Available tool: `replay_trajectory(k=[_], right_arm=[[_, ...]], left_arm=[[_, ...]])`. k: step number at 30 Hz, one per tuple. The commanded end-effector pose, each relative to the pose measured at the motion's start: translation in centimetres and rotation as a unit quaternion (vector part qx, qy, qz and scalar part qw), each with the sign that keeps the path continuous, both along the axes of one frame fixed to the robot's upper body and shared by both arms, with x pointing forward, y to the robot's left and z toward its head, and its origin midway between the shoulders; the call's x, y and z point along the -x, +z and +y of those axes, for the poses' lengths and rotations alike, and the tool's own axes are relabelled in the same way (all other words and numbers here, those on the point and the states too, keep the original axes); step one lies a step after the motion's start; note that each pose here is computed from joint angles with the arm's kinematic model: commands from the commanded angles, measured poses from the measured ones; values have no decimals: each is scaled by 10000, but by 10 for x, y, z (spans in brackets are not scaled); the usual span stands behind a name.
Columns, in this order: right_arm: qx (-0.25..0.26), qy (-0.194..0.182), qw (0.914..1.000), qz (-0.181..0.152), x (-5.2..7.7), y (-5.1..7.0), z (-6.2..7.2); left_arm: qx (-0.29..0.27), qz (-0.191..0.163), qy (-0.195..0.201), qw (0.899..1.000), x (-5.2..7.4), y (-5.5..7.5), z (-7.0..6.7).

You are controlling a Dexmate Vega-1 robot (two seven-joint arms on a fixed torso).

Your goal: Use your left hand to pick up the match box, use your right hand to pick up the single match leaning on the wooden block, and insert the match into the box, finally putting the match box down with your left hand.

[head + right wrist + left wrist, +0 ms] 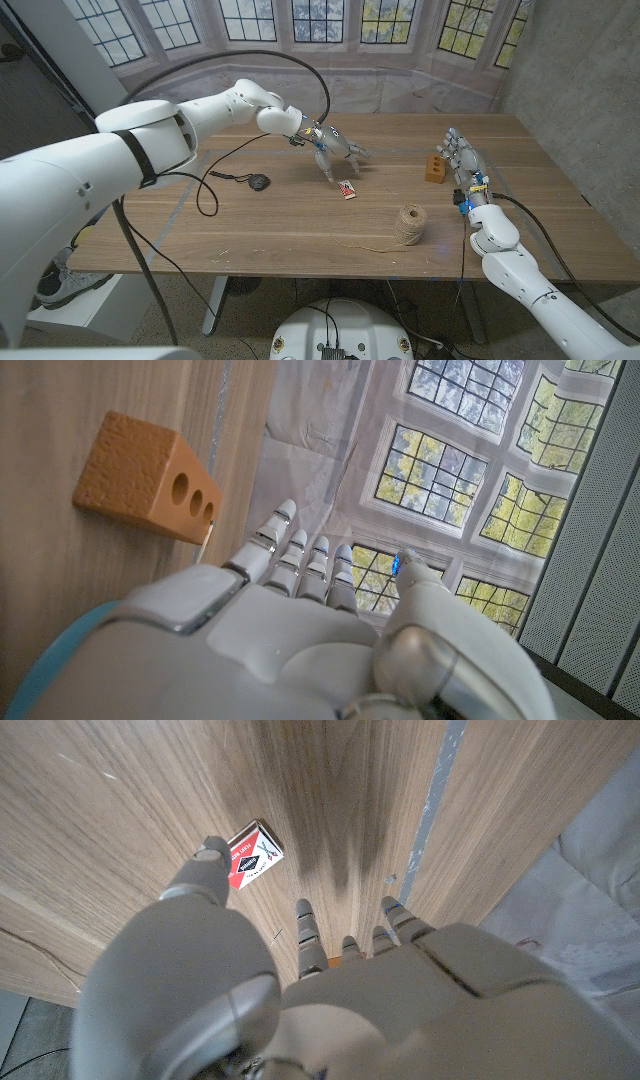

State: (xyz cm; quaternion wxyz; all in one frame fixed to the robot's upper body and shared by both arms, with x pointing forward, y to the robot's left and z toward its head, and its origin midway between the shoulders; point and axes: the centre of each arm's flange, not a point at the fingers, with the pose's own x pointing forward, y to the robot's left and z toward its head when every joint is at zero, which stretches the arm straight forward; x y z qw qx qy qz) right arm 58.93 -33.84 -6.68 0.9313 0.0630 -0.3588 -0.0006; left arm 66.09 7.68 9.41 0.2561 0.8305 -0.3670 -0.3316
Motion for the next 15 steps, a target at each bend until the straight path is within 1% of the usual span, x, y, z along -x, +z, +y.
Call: replay_trajectory(k=[1, 15], right_arm=[[42, 10, 10000, -56, -2, -1, 3], [103, -6, 9999, -17, 1, 0, -2]], left_arm=[[82, -43, -72, 9999, 4, -7, 4], [165, -70, -119, 9998, 6, -16, 4]])
